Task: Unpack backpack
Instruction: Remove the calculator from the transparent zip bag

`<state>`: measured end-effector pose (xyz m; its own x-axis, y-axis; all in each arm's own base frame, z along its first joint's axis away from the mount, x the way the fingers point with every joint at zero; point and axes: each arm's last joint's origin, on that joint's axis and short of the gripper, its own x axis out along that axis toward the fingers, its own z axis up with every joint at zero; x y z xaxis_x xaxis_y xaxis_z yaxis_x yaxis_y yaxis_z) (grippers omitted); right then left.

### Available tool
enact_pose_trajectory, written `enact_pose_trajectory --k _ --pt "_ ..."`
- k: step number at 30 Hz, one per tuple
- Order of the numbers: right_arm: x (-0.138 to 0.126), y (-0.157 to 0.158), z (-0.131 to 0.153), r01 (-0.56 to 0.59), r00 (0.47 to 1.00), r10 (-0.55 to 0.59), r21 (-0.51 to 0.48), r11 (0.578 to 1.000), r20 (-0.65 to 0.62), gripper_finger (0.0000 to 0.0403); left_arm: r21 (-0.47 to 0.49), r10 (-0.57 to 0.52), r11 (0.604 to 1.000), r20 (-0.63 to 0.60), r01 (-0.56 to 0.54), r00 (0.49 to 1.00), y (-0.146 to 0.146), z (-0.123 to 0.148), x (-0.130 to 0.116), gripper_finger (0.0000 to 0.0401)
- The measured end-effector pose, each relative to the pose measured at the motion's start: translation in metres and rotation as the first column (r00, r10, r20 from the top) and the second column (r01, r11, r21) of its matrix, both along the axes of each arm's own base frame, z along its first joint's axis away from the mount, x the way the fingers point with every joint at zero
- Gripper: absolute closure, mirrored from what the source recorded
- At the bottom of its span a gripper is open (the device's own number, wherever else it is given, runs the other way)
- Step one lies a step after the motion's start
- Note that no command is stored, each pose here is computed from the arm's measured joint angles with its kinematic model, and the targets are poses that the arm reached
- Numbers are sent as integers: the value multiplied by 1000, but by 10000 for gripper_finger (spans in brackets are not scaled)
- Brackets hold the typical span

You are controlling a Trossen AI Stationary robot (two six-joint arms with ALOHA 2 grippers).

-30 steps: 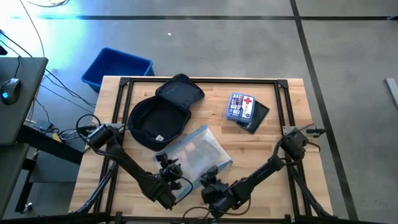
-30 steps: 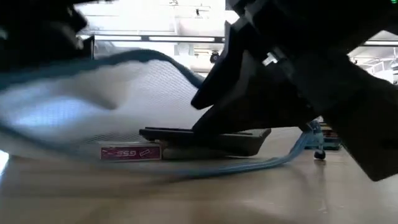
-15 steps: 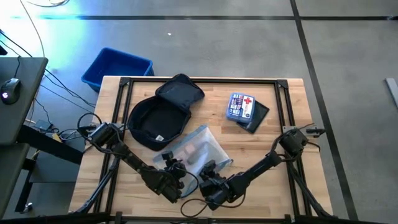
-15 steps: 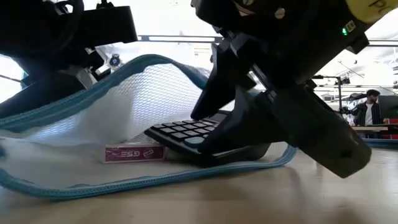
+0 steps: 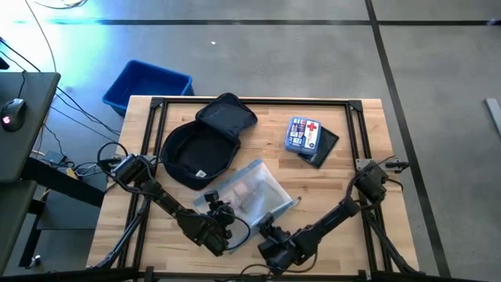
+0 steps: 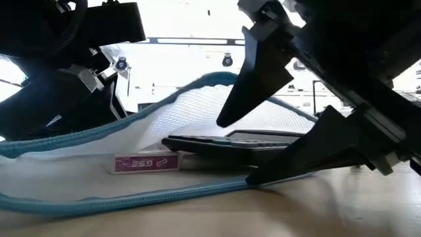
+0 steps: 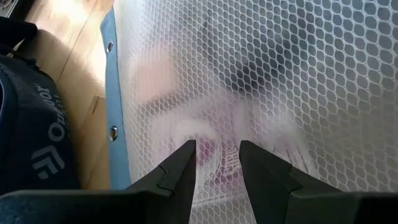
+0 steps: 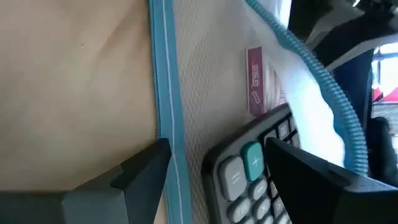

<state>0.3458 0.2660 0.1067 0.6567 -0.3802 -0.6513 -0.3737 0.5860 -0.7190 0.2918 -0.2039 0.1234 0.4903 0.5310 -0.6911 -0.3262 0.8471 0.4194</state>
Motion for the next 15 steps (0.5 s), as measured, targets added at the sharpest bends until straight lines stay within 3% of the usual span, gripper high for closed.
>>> enact_pose_trajectory --k 15 --pt "22 -46 -2 242 969 -242 1 970 51 163 -9 -19 1000 2 19 1000 -1 0 2 295"
